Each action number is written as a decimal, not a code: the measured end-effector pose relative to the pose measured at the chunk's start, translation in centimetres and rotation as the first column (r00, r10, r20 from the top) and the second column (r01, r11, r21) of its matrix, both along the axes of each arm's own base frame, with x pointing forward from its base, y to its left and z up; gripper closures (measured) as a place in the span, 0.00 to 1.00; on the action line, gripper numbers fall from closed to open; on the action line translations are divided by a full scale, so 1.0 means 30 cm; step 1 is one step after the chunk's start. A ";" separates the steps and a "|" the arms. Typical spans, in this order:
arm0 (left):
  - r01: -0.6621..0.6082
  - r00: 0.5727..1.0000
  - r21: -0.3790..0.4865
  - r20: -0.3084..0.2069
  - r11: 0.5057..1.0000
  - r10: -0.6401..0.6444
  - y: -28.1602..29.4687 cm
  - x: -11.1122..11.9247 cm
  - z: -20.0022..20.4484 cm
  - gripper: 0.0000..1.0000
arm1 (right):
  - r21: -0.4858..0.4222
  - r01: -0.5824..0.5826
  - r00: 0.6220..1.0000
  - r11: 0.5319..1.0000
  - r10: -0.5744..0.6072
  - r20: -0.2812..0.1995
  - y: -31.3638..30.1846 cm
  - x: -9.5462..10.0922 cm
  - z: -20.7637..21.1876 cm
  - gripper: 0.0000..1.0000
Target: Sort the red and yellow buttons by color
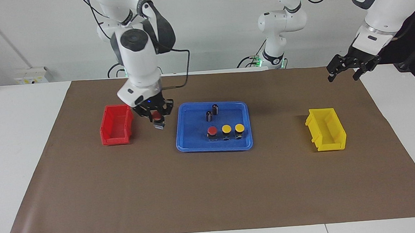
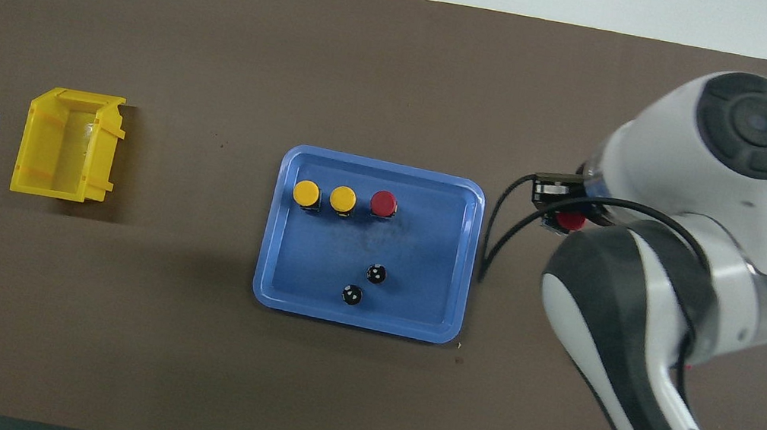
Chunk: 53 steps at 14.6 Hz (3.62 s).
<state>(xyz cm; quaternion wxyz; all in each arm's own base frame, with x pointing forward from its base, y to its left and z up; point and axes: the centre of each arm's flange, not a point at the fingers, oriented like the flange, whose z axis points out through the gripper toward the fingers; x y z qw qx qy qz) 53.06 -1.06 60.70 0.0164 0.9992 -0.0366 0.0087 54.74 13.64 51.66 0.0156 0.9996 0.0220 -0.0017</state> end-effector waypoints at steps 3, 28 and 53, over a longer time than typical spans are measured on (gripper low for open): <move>0.008 1.000 0.001 -0.002 1.000 -0.008 -0.015 -0.001 -0.001 0.00 | 0.006 -0.052 0.998 0.999 0.052 -0.034 -0.287 -0.154 -0.008 0.58; -0.272 0.961 -0.051 0.031 0.961 0.274 -1.031 -0.018 -0.656 0.22 | 0.027 -0.136 0.991 0.990 0.136 -0.018 -0.499 -0.366 -0.576 0.58; -0.284 0.959 0.006 -0.006 0.959 0.284 -1.115 -0.050 -0.764 0.28 | 0.067 -0.036 0.999 0.997 0.038 -0.034 -0.212 -0.156 0.109 0.28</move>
